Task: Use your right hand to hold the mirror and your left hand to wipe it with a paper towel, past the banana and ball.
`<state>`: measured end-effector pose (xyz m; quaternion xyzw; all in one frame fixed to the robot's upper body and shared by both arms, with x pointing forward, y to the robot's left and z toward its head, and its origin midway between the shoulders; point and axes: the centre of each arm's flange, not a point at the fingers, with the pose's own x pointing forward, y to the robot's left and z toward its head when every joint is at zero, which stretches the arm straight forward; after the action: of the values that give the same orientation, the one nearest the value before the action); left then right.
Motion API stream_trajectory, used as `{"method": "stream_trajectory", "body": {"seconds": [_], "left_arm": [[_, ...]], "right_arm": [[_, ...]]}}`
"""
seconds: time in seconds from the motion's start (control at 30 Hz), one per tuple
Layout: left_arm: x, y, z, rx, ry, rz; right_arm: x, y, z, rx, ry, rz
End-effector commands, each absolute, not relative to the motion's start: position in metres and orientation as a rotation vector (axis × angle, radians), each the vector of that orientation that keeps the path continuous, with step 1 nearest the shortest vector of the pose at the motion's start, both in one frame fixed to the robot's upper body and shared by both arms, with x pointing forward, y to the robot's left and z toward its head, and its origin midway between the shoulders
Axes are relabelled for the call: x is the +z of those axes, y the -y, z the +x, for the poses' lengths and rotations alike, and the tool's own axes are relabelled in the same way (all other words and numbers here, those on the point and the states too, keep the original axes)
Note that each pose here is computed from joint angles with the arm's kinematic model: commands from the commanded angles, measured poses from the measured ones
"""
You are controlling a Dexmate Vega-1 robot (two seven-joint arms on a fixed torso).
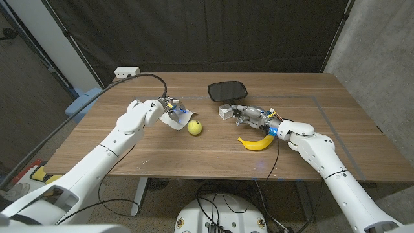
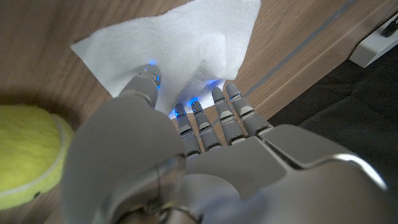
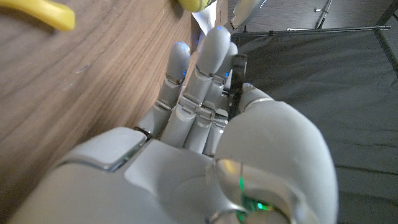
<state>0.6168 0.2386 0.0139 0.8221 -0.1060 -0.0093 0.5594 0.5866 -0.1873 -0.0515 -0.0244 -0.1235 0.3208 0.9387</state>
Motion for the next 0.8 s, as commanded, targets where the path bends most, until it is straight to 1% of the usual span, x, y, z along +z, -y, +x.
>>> {"method": "stream_trajectory", "body": {"seconds": [0.03,0.17,0.37,0.63,0.8], "left_arm": [[0.009,-0.24,0.614,0.079,0.439,1.89],[0.01,-0.245,0.61,0.15,0.537,1.829],[0.01,-0.245,0.606,0.211,0.615,1.808],[0.014,-0.246,0.592,0.423,0.808,1.692],[0.016,-0.245,0.588,0.497,0.904,1.641]], "right_arm": [[-0.049,0.186,0.588,0.655,0.246,-0.052],[-0.05,0.186,0.589,0.656,0.249,-0.052],[-0.049,0.186,0.589,0.652,0.252,-0.054],[-0.048,0.186,0.589,0.647,0.253,-0.054],[-0.046,0.187,0.588,0.637,0.273,-0.061]]}}
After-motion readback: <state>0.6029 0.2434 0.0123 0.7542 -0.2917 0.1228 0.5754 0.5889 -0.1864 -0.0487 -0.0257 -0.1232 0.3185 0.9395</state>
